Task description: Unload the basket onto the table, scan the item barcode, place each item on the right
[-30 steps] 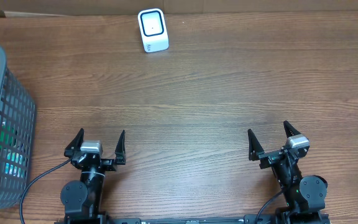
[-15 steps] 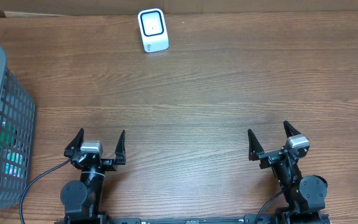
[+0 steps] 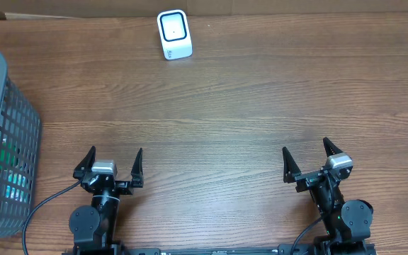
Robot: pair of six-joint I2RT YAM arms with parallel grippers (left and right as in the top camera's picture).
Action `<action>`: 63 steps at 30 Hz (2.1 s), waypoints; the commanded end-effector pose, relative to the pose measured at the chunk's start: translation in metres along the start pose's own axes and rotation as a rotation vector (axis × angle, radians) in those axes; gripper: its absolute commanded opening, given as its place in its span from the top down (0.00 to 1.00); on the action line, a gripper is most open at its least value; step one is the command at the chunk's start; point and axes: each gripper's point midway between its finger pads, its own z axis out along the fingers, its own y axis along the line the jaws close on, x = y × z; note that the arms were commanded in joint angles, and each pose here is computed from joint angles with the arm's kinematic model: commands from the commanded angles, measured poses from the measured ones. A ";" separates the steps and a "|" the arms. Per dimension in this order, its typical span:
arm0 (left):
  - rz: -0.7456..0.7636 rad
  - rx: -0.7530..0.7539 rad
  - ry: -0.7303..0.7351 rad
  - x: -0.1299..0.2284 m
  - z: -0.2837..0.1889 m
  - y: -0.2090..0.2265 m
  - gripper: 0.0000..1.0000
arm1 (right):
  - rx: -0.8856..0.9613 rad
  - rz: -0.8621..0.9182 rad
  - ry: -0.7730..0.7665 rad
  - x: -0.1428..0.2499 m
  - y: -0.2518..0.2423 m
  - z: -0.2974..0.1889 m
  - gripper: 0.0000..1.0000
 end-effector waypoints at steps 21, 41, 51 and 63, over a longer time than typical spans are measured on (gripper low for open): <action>0.013 -0.006 -0.004 0.000 0.000 0.001 0.00 | 0.001 -0.005 -0.003 0.002 0.000 0.000 0.00; -0.077 0.004 -0.013 -0.005 -0.001 -0.001 0.01 | 0.001 -0.005 -0.003 0.002 0.000 0.000 0.00; -0.075 0.005 -0.025 -0.018 -0.005 -0.002 0.00 | 0.001 -0.005 -0.003 0.002 0.000 0.000 0.00; -0.080 0.003 0.015 -0.042 -0.013 -0.002 0.00 | 0.001 -0.005 -0.003 0.002 0.000 0.000 0.00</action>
